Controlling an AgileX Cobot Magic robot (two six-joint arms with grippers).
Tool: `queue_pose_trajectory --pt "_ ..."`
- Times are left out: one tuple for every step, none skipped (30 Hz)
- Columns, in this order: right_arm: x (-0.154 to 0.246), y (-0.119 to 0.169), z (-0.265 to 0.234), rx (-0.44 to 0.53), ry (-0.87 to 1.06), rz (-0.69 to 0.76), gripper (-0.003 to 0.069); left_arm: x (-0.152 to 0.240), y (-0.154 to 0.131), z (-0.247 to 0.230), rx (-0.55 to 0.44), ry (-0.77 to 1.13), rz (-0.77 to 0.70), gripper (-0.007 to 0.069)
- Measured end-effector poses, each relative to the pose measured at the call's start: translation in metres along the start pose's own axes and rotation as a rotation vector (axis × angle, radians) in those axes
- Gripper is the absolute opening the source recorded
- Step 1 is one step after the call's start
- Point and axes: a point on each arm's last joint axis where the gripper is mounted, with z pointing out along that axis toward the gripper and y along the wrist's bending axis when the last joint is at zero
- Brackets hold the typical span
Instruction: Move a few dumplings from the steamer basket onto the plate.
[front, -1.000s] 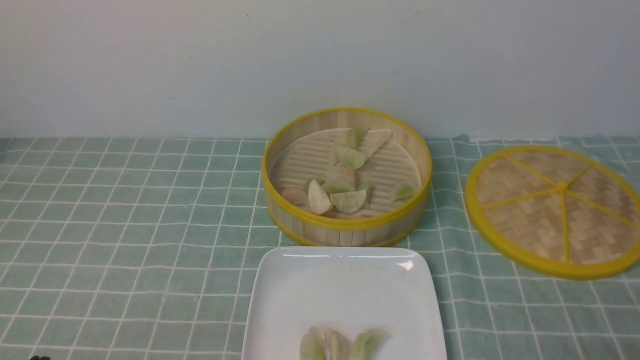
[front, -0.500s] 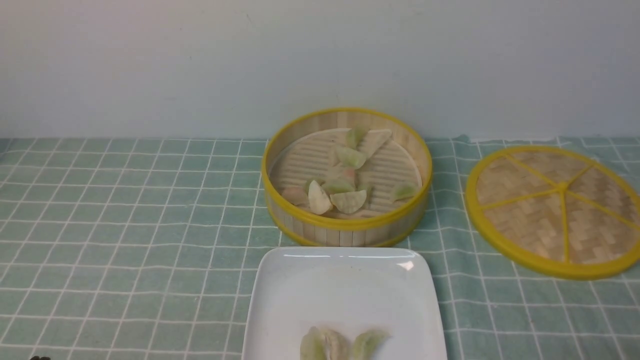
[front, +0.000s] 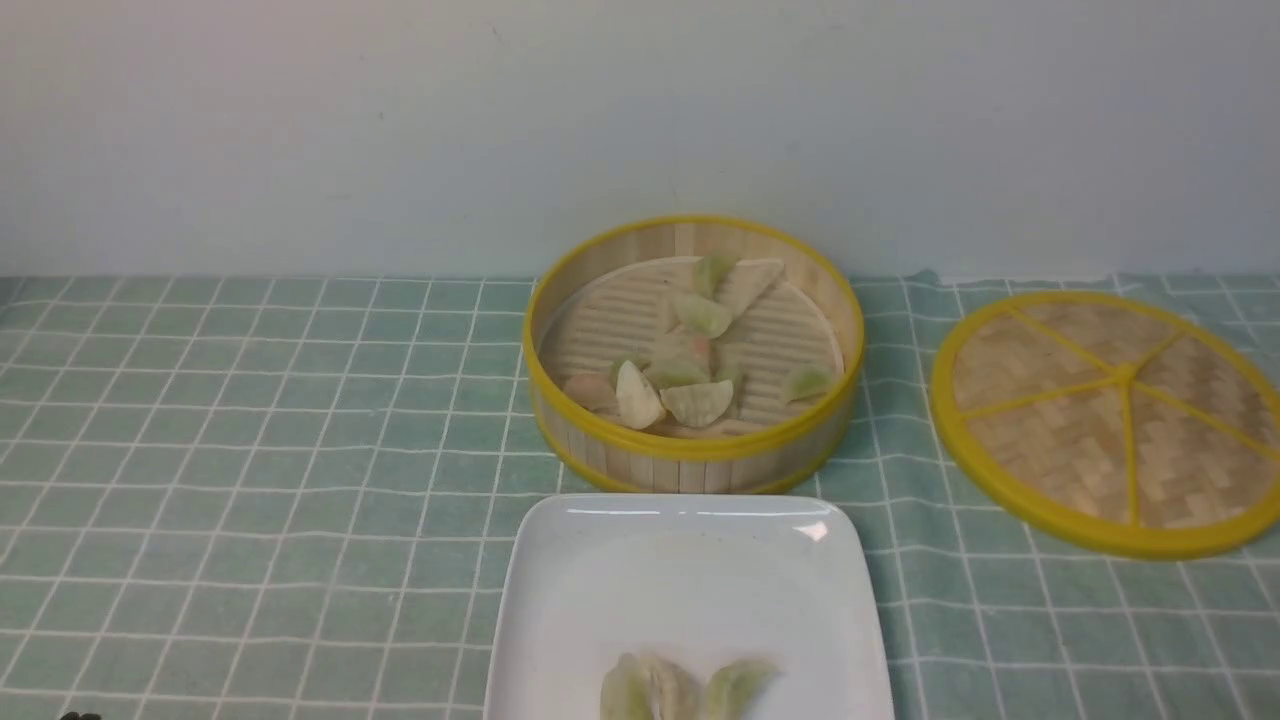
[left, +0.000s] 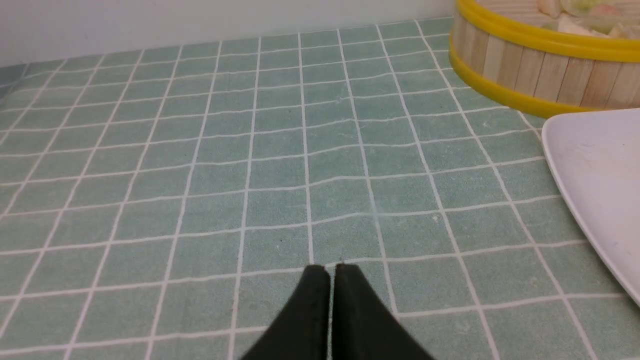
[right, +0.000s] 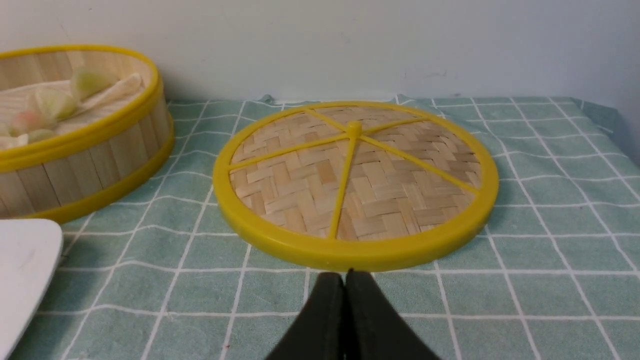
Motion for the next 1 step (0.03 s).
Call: queue_pose_trajectory --pt "0.0000 0.0000 0.0000 0.000 0.000 0.000 -0.0013 0.0000 0.0000 0.0000 0.000 0.000 0.000 -0.0006"
